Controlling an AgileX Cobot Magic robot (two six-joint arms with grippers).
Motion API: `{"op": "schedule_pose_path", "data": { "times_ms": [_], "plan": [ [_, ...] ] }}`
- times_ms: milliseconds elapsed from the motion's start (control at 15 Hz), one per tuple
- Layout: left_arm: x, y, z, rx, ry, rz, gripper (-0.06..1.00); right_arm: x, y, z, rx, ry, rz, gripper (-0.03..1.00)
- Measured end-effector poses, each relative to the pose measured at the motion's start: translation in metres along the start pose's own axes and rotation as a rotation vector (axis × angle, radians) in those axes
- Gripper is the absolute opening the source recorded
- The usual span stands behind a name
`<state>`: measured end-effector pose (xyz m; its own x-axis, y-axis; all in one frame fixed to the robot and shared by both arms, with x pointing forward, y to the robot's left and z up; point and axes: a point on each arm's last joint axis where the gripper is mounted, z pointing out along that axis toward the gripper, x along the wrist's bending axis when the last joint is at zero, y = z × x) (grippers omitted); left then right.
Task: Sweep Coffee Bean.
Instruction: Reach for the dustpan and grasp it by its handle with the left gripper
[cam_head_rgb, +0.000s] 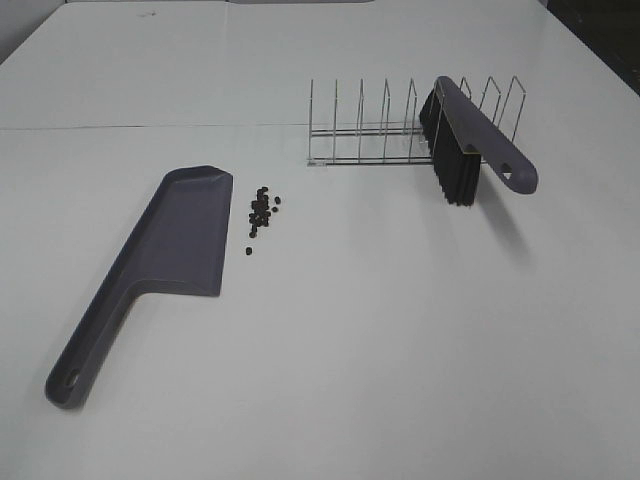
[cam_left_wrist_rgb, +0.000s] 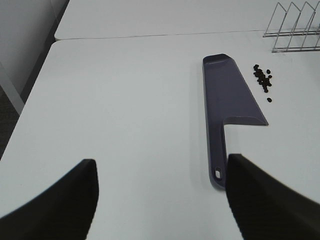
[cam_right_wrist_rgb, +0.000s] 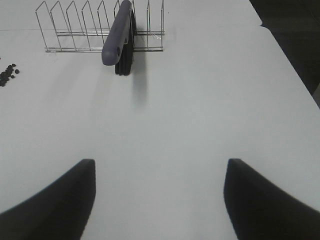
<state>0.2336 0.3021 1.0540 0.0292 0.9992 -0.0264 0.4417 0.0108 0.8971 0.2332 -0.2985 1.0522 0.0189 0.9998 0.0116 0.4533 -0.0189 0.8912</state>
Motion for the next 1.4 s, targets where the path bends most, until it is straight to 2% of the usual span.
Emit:
{"op": "schedule_pose_path", "data": {
  "times_ms": [1400],
  "plan": [
    [0.0,0.0,0.0,0.0,0.0,0.0,0.68,0.0,0.0,0.0,0.0,0.0,0.0,0.63]
  ]
}}
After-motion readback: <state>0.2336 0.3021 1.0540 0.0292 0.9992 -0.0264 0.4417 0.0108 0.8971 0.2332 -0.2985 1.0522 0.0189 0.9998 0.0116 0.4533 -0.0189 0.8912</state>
